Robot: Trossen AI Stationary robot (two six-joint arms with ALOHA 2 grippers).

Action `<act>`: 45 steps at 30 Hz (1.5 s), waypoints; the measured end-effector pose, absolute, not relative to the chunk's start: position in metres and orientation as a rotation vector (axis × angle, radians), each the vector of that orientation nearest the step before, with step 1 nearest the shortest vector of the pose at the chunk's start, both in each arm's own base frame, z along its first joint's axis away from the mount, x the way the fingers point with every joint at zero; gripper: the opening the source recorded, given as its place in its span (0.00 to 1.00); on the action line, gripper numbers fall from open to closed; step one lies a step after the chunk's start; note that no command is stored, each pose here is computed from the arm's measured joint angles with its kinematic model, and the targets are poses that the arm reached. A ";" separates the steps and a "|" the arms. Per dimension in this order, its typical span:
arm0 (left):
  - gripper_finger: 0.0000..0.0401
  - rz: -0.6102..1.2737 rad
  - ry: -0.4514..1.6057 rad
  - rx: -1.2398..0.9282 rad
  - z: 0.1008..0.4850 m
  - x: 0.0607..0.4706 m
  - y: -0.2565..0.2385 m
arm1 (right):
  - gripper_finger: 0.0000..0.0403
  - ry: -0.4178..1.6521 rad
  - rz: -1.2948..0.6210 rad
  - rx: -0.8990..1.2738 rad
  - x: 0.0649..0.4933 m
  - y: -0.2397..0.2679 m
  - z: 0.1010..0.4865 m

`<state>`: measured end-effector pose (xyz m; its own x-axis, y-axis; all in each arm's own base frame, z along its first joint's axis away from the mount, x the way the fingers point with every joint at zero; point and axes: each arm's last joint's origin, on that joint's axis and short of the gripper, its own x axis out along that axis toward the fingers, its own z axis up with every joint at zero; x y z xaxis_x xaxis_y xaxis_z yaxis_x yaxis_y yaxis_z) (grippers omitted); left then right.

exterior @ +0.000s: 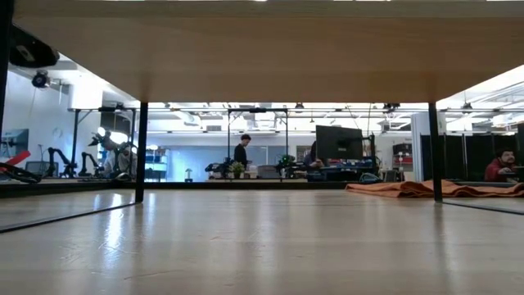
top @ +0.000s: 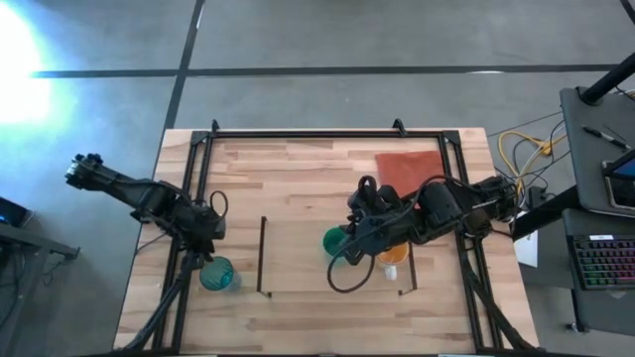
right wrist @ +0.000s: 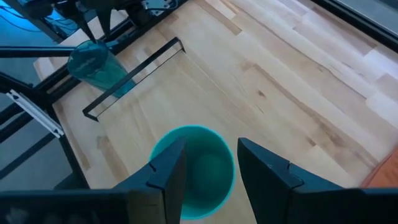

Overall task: Stack small to large cups/mugs on shelf
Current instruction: Put the blue cup on the shelf

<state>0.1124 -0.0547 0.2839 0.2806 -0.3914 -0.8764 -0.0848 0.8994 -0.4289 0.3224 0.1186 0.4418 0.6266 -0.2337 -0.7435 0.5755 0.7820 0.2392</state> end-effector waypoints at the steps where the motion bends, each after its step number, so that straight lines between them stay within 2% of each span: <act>1: 0.28 -0.220 1.279 -0.435 0.284 0.112 -0.056 | 0.34 0.762 -0.486 0.490 0.322 0.119 0.442; 17: 0.27 -0.145 1.389 -0.369 0.248 0.132 -0.069 | 0.34 0.762 -0.486 0.490 0.322 0.119 0.442; 20: 0.20 -0.113 1.377 -0.302 0.248 0.138 -0.073 | 0.34 0.762 -0.486 0.490 0.322 0.119 0.442; 23: 0.05 -0.100 1.341 -0.262 0.253 0.145 -0.079 | 0.34 0.765 -0.483 0.492 0.322 0.119 0.442; 25: 0.02 -0.090 1.329 -0.247 0.258 0.149 -0.081 | 0.34 0.766 -0.483 0.499 0.322 0.119 0.442; 31: 0.00 -0.094 1.254 -0.242 0.313 0.153 -0.083 | 0.34 0.798 -0.503 0.492 0.319 0.118 0.440; 37: 0.00 0.028 1.359 -0.146 0.366 0.149 -0.079 | 0.34 0.842 -0.543 0.485 0.314 0.117 0.436; 45: 0.00 -0.092 1.169 -0.222 0.433 0.176 -0.096 | 0.30 0.836 -0.544 0.475 0.313 0.117 0.437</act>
<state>0.1755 -0.0963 0.4333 0.3898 -0.1871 -0.9017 -0.0431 0.9744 -0.2208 0.3128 0.1170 0.4371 0.5510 -0.2605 -0.7928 0.6189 0.7648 0.1790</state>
